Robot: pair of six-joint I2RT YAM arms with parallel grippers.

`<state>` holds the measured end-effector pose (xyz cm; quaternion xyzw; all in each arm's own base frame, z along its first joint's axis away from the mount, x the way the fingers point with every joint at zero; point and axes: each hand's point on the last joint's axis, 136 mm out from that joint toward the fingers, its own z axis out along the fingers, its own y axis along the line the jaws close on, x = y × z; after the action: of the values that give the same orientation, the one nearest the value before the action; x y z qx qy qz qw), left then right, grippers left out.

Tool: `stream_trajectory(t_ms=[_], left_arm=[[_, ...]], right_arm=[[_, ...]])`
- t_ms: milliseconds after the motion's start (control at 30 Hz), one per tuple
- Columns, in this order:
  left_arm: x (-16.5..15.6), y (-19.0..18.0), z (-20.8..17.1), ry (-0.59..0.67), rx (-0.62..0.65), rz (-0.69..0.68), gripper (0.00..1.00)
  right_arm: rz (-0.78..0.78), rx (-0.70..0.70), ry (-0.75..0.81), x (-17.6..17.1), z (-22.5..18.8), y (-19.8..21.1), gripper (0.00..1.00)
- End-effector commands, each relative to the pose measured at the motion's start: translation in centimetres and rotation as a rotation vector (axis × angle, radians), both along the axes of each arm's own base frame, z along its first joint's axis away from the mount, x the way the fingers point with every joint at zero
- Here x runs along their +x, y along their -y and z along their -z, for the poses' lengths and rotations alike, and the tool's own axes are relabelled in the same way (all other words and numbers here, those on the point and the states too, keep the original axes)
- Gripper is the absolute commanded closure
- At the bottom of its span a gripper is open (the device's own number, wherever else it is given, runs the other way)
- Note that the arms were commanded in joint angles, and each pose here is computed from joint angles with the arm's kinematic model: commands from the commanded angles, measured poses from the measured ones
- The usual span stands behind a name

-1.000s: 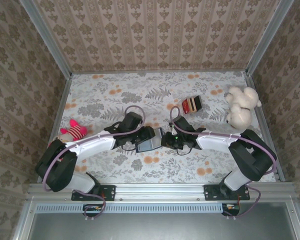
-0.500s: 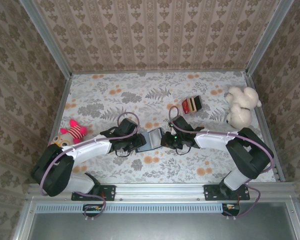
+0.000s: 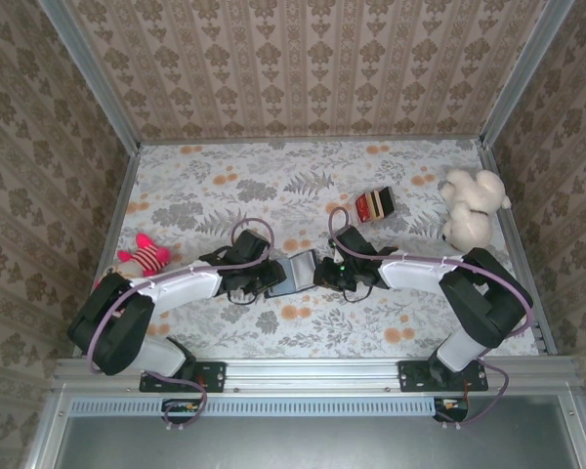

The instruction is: Take the credit cards out of the card holder

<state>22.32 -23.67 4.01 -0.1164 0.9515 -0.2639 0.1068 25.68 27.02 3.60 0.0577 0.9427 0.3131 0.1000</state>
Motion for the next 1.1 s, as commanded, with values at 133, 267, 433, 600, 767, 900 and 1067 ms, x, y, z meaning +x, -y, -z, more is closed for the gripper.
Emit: stream_trajectory(t_ms=[133, 267, 433, 600, 767, 900, 1067], left_arm=[[-0.3, -0.1, 1.1, -0.040, -0.005, -0.008, 0.57], [-0.5, -0.6, 1.5, -0.054, 0.023, -0.021, 0.54], [-0.5, 0.8, 1.7, -0.066, -0.065, -0.013, 0.54], [-0.1, 3.2, 1.1, -0.057, -0.154, 0.039, 0.56], [0.4, 4.6, -0.2, -0.025, -0.200, 0.093, 0.56], [0.6, 5.6, -1.0, -0.007, -0.248, 0.132, 0.56], [0.8, 6.7, -2.1, 0.019, -0.308, 0.172, 0.56]], right_arm=[[-0.022, -0.015, -0.035, -0.5, 0.6, -0.2, 0.83], [-0.023, -0.016, -0.038, -0.5, 0.7, -0.2, 0.83], [-0.023, -0.017, -0.042, -0.5, 0.9, -0.3, 0.83], [-0.031, -0.018, -0.048, -0.6, 1.0, -0.3, 0.83], [-0.036, -0.018, -0.045, -0.6, 0.9, -0.3, 0.83], [-0.038, -0.017, -0.044, -0.6, 0.8, -0.4, 0.83], [-0.042, -0.019, -0.043, -0.6, 0.8, -0.4, 0.83]])
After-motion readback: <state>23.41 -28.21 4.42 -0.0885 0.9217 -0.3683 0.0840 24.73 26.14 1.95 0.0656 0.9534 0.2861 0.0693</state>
